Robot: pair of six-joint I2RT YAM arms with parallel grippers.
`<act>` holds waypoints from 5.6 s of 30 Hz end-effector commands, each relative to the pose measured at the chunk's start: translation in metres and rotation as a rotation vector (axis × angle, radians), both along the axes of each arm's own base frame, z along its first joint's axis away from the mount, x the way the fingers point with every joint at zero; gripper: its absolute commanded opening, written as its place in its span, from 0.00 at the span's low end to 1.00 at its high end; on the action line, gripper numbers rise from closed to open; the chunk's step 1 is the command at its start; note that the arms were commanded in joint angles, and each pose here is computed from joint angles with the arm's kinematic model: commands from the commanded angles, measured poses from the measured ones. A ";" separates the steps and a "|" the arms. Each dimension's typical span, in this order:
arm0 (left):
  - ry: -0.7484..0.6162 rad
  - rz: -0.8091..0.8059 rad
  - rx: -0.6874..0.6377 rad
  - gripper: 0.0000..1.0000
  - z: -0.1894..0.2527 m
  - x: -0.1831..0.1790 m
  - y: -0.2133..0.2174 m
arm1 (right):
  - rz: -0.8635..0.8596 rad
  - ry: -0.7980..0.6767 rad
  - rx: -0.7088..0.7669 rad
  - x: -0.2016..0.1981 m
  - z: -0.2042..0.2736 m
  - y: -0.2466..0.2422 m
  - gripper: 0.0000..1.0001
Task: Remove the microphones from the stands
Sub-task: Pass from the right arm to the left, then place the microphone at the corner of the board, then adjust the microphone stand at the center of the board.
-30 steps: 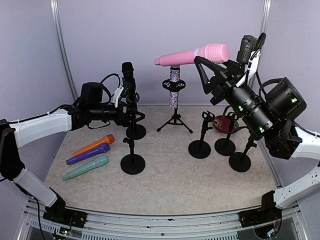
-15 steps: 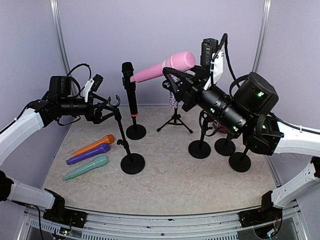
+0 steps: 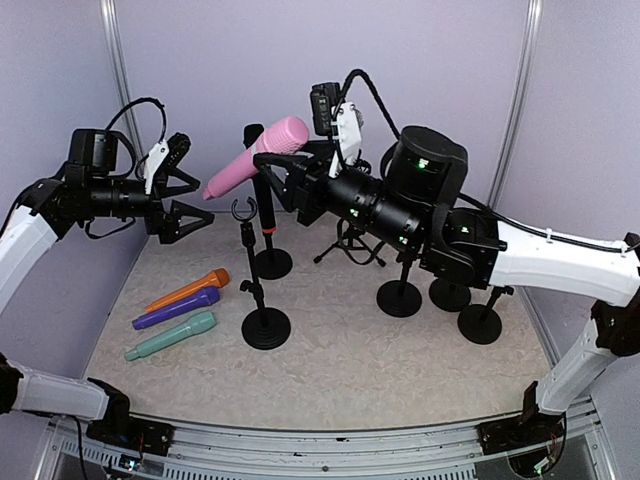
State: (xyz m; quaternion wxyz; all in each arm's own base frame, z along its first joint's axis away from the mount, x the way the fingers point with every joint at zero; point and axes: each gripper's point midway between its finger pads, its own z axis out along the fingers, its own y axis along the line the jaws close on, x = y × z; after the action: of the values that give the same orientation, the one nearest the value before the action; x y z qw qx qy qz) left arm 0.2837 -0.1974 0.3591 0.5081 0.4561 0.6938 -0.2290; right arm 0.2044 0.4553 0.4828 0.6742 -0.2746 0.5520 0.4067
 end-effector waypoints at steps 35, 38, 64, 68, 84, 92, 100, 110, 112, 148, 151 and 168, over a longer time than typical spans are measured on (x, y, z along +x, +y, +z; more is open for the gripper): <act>-0.039 0.077 0.441 0.00 -0.096 -0.006 0.090 | 0.024 0.155 -0.086 0.025 -0.045 0.037 0.67; -0.001 0.079 0.522 0.00 -0.125 -0.011 0.109 | -0.044 0.172 -0.117 0.033 -0.056 0.024 0.67; 0.157 0.123 0.976 0.07 -0.321 -0.045 0.174 | -0.168 0.315 -0.271 0.057 -0.145 0.012 0.68; 0.178 0.102 0.980 0.33 -0.323 -0.050 0.171 | -0.179 0.338 -0.286 0.057 -0.161 0.007 0.68; 0.143 -0.034 0.521 0.89 -0.193 -0.029 0.077 | -0.140 0.562 -0.486 0.046 -0.318 0.002 0.65; 0.171 -0.058 0.243 0.83 -0.146 0.004 0.028 | -0.127 0.531 -0.666 0.031 -0.390 0.041 0.69; 0.203 -0.069 0.177 0.75 -0.171 0.016 -0.004 | -0.069 0.479 -0.746 0.019 -0.426 0.065 0.65; 0.256 -0.113 0.116 0.65 -0.190 0.024 -0.025 | -0.142 0.535 -0.830 0.031 -0.466 0.048 0.54; 0.273 -0.141 0.106 0.62 -0.192 0.020 -0.029 | -0.163 0.556 -0.829 0.038 -0.470 0.043 0.52; 0.374 -0.202 0.087 0.65 -0.179 -0.023 -0.005 | -0.338 0.441 -0.464 0.116 -0.251 -0.040 0.61; 0.365 -0.121 0.103 0.65 -0.185 -0.006 0.016 | -0.339 0.408 -0.435 0.112 -0.217 -0.043 0.64; 0.342 0.159 0.033 0.52 -0.203 0.085 -0.021 | -0.253 0.217 -0.433 0.072 -0.109 0.060 0.73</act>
State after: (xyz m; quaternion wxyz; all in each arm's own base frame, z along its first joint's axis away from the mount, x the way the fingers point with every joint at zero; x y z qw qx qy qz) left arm 0.3496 -0.1975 0.1405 0.3562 0.3783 0.8167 -0.2511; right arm 0.2740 0.5082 0.3823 0.5933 -0.2741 0.7151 0.2480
